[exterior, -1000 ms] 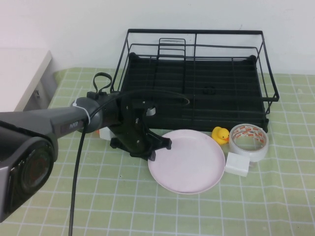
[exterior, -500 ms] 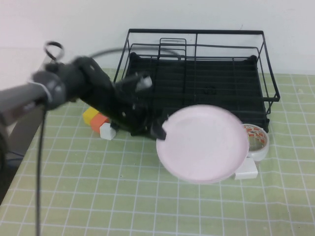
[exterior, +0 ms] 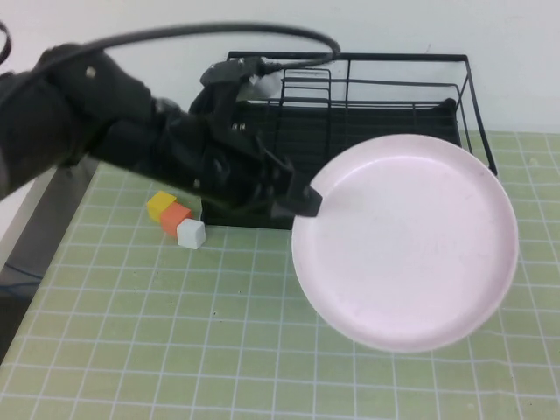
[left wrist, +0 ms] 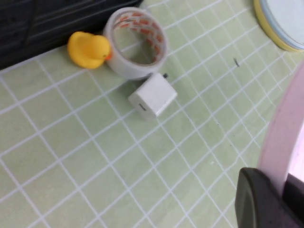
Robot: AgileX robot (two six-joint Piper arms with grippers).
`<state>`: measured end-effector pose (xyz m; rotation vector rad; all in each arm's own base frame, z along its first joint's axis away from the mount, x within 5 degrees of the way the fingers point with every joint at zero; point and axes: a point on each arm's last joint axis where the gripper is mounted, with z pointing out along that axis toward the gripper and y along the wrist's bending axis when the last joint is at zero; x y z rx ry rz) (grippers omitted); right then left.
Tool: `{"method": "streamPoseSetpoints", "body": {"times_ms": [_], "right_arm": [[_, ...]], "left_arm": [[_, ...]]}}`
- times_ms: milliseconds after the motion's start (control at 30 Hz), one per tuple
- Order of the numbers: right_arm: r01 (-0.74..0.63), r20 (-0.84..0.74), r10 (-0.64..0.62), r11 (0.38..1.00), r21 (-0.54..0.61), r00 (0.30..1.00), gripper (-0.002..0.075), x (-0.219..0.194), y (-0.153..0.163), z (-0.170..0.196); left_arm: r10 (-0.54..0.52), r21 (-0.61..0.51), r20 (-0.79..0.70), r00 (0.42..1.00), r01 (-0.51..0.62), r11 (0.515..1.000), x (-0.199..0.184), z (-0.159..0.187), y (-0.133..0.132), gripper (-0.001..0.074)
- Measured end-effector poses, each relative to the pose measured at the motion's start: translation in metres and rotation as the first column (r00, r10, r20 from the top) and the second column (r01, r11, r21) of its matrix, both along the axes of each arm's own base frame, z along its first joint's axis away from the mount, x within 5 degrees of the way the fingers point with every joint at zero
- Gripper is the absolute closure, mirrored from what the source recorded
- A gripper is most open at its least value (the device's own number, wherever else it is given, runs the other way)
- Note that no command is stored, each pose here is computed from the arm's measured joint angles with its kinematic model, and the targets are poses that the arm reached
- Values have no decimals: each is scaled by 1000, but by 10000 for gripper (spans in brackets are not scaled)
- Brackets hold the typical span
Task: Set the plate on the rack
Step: Hand over the plate
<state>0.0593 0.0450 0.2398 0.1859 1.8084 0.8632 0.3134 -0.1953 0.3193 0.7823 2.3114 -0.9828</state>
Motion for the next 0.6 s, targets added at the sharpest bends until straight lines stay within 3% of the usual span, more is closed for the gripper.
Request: {"method": "streamPoseSetpoints", "body": {"times_ms": [200, 367, 500, 600], "right_arm": [[-174, 98, 191, 971, -163, 977, 280, 41, 6, 51], [-320, 143, 378, 893, -318, 915, 279, 89, 9, 85], [-448, 143, 528, 812, -373, 837, 279, 129, 11, 96], [-543, 118, 609, 765, -347, 784, 279, 155, 11, 95]], "left_arm": [[71, -4, 111, 991, -71, 997, -40, 0, 9, 731], [151, -48, 171, 974, -145, 988, -56, 1, 21, 731], [198, -101, 213, 957, -179, 979, -63, 12, 26, 731], [206, -134, 229, 951, -179, 975, -66, 18, 27, 731]]}}
